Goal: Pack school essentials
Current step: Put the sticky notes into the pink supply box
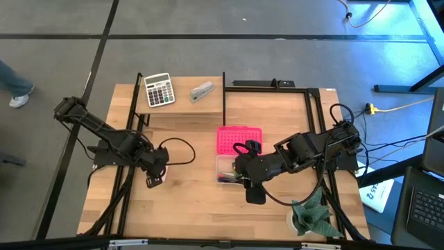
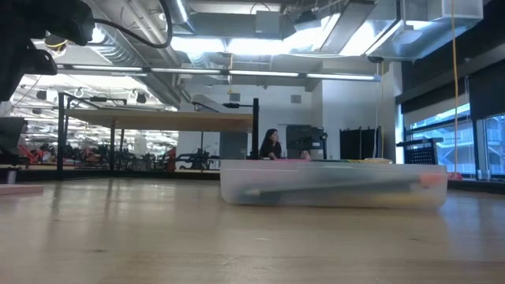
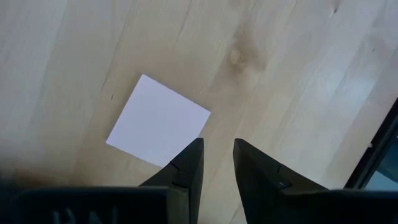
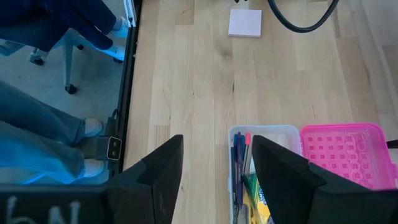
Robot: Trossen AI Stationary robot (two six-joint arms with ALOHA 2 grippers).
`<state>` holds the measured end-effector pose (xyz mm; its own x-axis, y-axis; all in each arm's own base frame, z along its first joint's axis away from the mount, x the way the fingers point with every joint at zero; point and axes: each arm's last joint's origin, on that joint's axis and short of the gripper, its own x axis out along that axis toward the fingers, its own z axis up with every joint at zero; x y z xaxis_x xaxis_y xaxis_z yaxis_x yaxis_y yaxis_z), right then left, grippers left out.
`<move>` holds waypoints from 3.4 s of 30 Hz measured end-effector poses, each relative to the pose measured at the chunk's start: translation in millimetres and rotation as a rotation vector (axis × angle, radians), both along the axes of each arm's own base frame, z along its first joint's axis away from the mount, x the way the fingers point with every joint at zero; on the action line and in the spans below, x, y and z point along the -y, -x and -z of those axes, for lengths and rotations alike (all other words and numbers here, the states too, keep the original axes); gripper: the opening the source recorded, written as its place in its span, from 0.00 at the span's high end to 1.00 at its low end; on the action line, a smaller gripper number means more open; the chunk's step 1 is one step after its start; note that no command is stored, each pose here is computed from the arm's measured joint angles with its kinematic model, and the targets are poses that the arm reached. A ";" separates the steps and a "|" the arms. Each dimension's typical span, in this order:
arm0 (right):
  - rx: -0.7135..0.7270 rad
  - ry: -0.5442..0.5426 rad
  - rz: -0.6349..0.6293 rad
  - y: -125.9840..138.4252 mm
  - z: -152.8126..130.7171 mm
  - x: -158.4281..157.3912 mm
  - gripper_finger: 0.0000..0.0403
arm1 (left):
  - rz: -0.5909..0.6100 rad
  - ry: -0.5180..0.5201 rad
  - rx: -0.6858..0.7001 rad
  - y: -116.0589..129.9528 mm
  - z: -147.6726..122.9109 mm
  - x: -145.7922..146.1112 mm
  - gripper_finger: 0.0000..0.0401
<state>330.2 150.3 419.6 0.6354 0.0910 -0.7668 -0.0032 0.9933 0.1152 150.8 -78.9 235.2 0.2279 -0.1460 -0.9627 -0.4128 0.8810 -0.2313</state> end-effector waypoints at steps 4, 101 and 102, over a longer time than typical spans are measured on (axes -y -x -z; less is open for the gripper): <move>0.000 0.000 0.000 0.0 0.0 0.0 0.52 | 0.001 -0.001 -0.001 0.0 0.1 -0.2 0.80; 0.005 -0.004 0.001 -0.4 -0.3 -0.2 0.52 | 0.388 -0.105 -0.414 -48.1 97.9 -6.3 0.01; 0.005 -0.003 0.001 -0.4 -0.3 -0.3 0.52 | 0.388 -0.104 -0.415 -48.7 97.0 -6.1 0.01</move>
